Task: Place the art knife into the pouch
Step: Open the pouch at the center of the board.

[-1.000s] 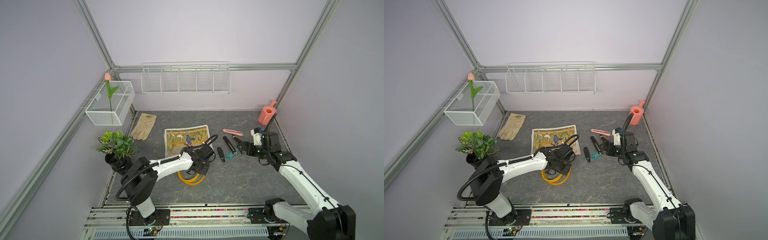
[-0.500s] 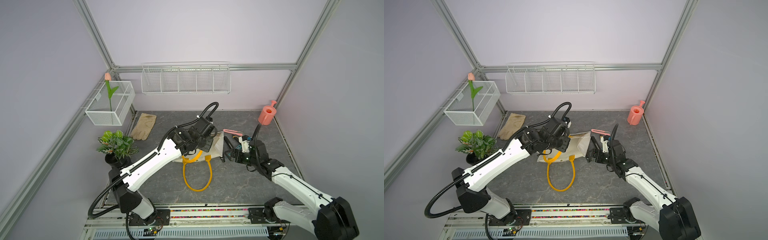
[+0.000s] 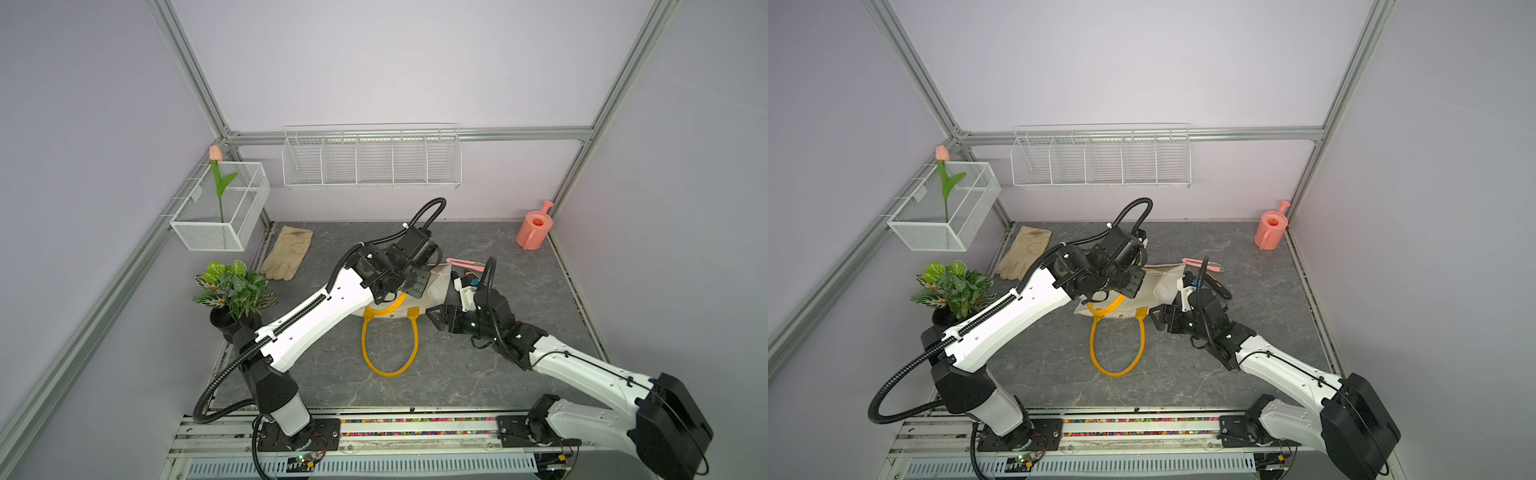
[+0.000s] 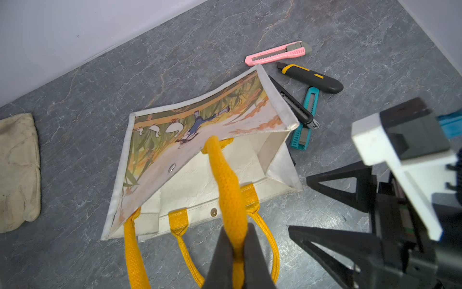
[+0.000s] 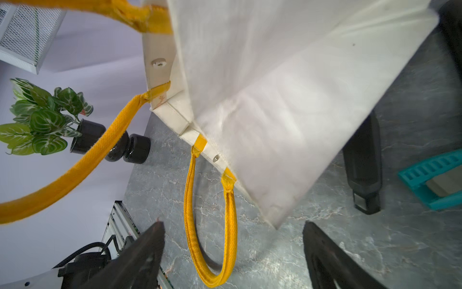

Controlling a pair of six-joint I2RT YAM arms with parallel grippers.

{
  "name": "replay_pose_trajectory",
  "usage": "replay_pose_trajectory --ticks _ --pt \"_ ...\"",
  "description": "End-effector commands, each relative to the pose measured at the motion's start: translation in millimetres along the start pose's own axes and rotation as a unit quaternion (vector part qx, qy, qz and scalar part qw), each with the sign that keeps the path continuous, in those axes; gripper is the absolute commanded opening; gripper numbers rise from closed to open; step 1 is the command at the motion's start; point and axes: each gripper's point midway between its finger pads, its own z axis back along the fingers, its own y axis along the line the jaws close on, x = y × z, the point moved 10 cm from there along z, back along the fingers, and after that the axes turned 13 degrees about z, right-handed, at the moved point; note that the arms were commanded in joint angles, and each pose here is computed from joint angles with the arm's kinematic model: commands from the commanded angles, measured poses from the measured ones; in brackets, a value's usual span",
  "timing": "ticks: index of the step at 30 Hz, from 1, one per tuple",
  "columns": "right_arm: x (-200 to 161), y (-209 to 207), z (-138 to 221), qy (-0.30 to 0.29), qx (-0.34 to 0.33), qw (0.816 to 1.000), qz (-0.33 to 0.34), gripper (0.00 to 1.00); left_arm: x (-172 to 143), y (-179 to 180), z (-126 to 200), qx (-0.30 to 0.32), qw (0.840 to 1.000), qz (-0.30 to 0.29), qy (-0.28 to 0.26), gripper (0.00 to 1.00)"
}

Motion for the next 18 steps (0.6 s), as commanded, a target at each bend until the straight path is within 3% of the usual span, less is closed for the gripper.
replay_pose_trajectory --ticks 1,5,10,15,18 --pt "-0.7 6.1 -8.3 -0.005 -0.026 1.0 -0.003 0.88 4.7 -1.4 5.5 0.003 1.0 0.0 -0.013 0.0" --pt "-9.2 1.1 -16.0 0.012 -0.085 0.996 -0.017 0.88 5.5 -2.2 7.3 -0.005 1.0 0.002 -0.016 0.0" --pt "-14.7 -12.5 -19.9 -0.036 -0.139 0.988 -0.049 0.89 4.7 -1.2 11.9 -0.013 1.0 0.006 -0.019 0.0" --pt "-3.1 -10.2 -26.5 -0.091 -0.131 0.985 -0.072 0.88 -0.5 1.5 15.8 -0.019 1.0 0.012 -0.02 0.0" --pt "0.7 -7.4 -42.2 -0.079 -0.131 0.985 -0.08 0.89 -2.0 3.7 18.1 -0.019 0.999 0.015 -0.022 0.0"
